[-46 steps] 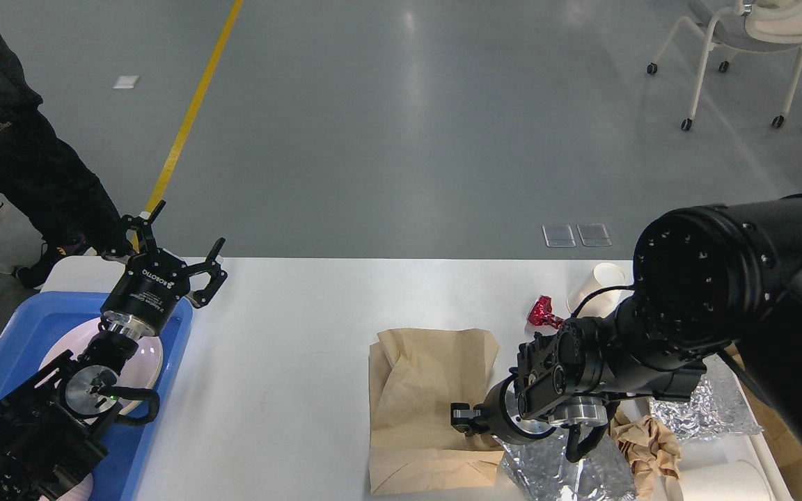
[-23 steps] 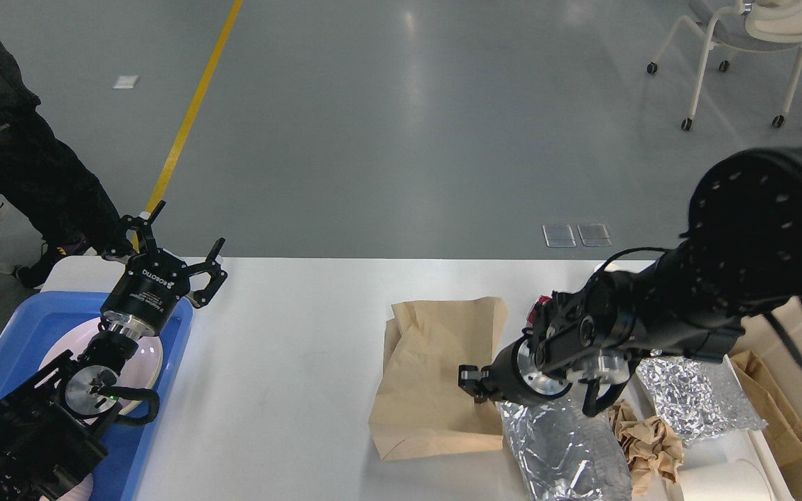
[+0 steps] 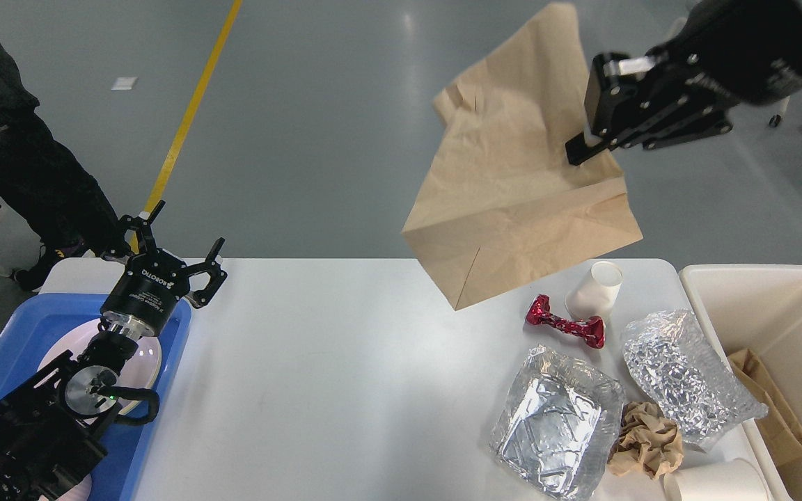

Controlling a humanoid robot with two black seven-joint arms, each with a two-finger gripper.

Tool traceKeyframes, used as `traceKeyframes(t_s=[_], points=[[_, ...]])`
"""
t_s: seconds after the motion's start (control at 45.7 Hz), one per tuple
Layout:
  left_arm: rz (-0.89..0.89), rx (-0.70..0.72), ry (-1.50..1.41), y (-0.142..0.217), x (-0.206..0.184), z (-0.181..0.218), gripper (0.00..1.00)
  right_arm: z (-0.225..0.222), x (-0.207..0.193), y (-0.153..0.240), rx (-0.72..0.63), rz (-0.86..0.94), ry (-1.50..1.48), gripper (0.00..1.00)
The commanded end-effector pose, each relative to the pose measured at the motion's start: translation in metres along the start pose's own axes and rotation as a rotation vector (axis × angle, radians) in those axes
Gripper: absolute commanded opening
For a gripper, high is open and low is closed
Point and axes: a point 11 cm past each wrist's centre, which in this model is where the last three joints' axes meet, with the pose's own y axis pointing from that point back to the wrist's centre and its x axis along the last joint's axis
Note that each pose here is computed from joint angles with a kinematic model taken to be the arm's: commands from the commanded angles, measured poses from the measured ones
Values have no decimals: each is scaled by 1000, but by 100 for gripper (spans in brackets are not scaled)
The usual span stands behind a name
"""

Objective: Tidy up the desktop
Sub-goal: 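Lift the brown paper bag and drop it into the white bin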

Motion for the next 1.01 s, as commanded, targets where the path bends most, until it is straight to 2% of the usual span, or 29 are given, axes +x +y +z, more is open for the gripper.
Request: traceKeyframes(t_s=[0.0, 0.044, 0.153, 0.307, 0.394, 0.416, 0.526, 0.613, 0.745, 0.832, 0.986], points=[[-1, 0, 0, 0, 0, 0, 100, 12, 6, 26, -22, 69, 20, 0], [-1, 0, 0, 0, 0, 0, 100, 19, 7, 30, -43, 79, 22, 0], [-1, 0, 0, 0, 0, 0, 100, 90, 18, 40, -216, 117, -12, 0], [-1, 0, 0, 0, 0, 0, 100, 249, 0, 28, -472, 140, -154, 0], [-1, 0, 0, 0, 0, 0, 100, 333, -26, 3, -634, 160, -184, 0], [-1, 0, 0, 0, 0, 0, 100, 372, -46, -14, -698, 168, -188, 0], [-1, 0, 0, 0, 0, 0, 100, 454, -103, -46, -881, 182, -117, 0], [-1, 0, 0, 0, 0, 0, 100, 488, -147, -90, -938, 160, -54, 0], [-1, 0, 0, 0, 0, 0, 100, 508, -204, -140, -930, 179, -147, 0], [-1, 0, 0, 0, 0, 0, 100, 509, -222, -161, -920, 162, -144, 0], [-1, 0, 0, 0, 0, 0, 100, 509, -229, -169, -915, 174, -147, 0]])
